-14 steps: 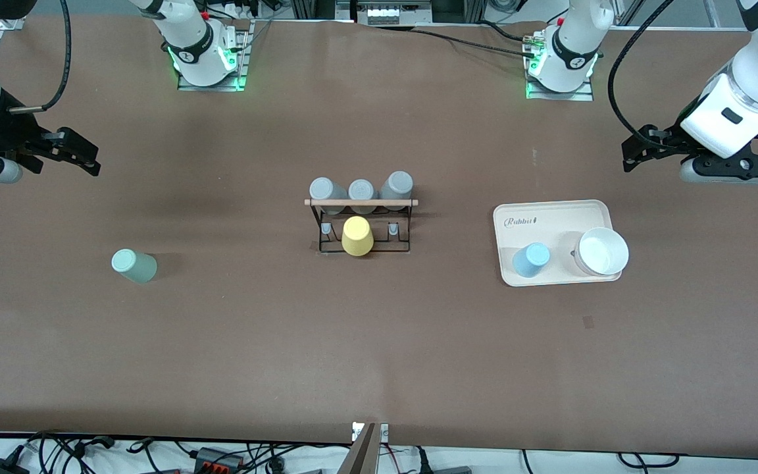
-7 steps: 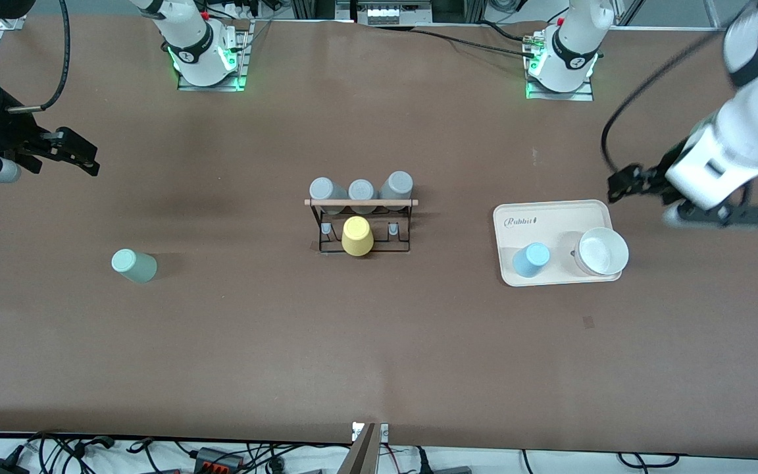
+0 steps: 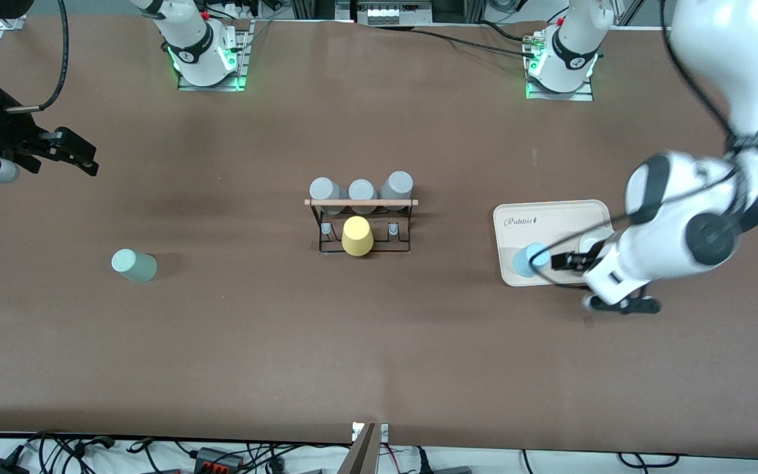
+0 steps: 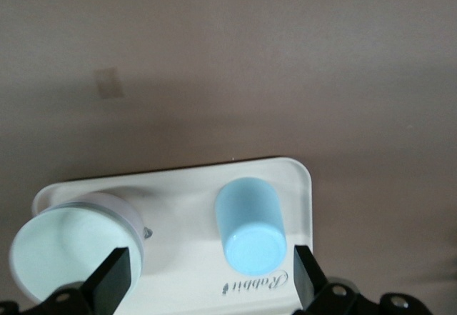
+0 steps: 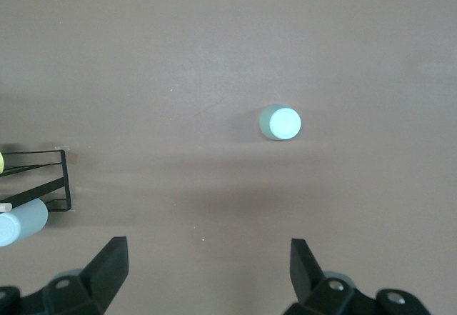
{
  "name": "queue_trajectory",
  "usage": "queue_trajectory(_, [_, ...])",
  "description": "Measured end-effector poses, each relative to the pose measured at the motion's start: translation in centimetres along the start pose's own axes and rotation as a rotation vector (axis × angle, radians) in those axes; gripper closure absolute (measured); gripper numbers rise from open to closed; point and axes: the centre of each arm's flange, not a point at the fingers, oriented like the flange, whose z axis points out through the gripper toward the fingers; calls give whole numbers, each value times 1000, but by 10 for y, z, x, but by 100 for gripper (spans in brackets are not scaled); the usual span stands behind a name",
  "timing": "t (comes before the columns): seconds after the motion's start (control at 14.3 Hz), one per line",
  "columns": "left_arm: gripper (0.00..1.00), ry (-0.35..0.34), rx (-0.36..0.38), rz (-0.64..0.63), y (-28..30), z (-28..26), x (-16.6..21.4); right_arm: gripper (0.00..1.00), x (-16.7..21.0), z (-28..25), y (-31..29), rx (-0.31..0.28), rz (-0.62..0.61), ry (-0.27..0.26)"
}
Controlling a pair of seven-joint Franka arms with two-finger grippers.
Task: Hang scattered cups on rack with three cups
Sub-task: 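Reach the left gripper down to the light blue cup on the tray, then grasp the blue cup with the left gripper while the right gripper reaches the mint cup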
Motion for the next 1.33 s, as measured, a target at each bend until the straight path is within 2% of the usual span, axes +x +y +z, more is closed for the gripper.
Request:
queue_trajectory(0.21, [0, -43, 2, 11, 11, 38, 2, 0, 0, 0, 0, 0, 0, 0])
queue_trajectory(0.98, [0, -85, 15, 23, 22, 90, -18, 0, 4, 8, 2, -1, 4, -15])
queue_trajectory(1.33, [0, -91, 16, 26, 24, 93, -20, 0, 7, 24, 2, -6, 2, -60])
